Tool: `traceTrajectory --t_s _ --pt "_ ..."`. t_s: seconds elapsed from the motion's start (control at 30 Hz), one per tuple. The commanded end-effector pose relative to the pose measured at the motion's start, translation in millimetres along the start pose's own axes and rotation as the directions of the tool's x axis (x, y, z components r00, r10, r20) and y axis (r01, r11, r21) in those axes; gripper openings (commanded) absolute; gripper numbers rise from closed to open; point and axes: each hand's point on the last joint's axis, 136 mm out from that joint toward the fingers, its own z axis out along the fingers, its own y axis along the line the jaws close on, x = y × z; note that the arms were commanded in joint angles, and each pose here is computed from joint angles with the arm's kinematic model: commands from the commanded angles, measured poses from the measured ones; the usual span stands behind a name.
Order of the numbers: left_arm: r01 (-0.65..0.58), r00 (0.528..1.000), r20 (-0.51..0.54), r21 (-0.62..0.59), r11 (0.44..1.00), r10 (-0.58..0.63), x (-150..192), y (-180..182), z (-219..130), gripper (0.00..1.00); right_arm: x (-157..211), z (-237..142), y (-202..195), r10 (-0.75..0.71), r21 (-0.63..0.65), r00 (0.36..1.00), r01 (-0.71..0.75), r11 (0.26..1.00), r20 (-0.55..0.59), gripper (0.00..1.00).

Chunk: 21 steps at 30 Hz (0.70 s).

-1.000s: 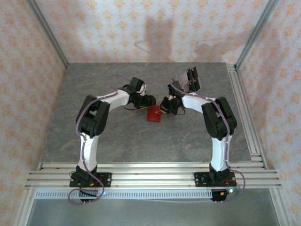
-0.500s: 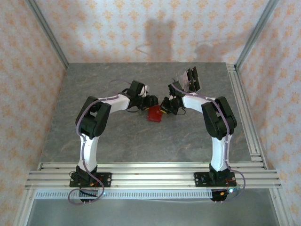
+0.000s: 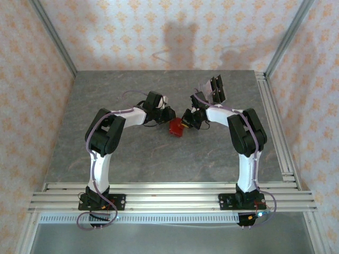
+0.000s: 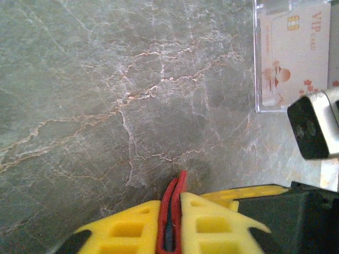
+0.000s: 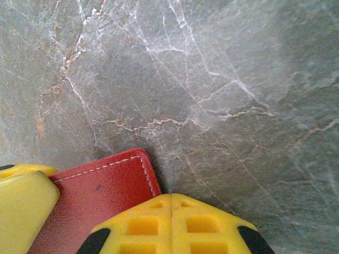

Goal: Put the credit cards into the card holder
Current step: Pick up the card holder from the center of the table.

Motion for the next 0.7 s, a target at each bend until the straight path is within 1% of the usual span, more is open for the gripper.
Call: traceTrajectory --t_s 0.0,0.07,0.13,0.23,0.27,0.3,0.4,0.67 --pt "-0.05 0.998 0.04 0.013 0.999 0.05 -8 -17 -18 0.01 -6 -19 0 0.004 0.01 0.999 -0.004 1.0 0.041 0.08" --pt "-0.065 0.997 0.048 0.013 0.998 0.065 -10 -21 -25 0.0 -7 -35 5 -0.017 0.018 0.997 0.016 1.0 0.074 0.2" --pt "-0.092 0.994 0.059 0.018 0.996 0.09 -11 -27 -33 0.0 -8 -52 8 -0.032 0.026 0.994 0.03 0.999 0.108 0.29" --pt "-0.131 0.989 0.077 0.011 0.991 0.129 -14 -36 -48 0.0 -2 -74 13 -0.079 0.053 0.987 0.073 0.996 0.141 0.37" --pt "-0.134 0.988 0.077 0.002 0.991 0.133 -13 -35 -50 0.0 2 -80 16 -0.099 0.061 0.984 0.091 0.994 0.147 0.39" --pt "-0.148 0.984 0.098 0.013 0.989 0.146 -16 -45 -60 0.0 6 -85 20 -0.117 0.065 0.982 0.109 0.992 0.148 0.41" --pt "-0.156 0.981 0.116 0.012 0.988 0.153 -16 -51 -73 0.0 20 -95 35 -0.176 0.077 0.973 0.166 0.983 0.148 0.45" --pt "-0.131 0.981 0.145 0.016 0.991 0.128 -13 -58 -92 0.0 44 -114 79 -0.297 0.083 0.938 0.287 0.955 0.181 0.47"
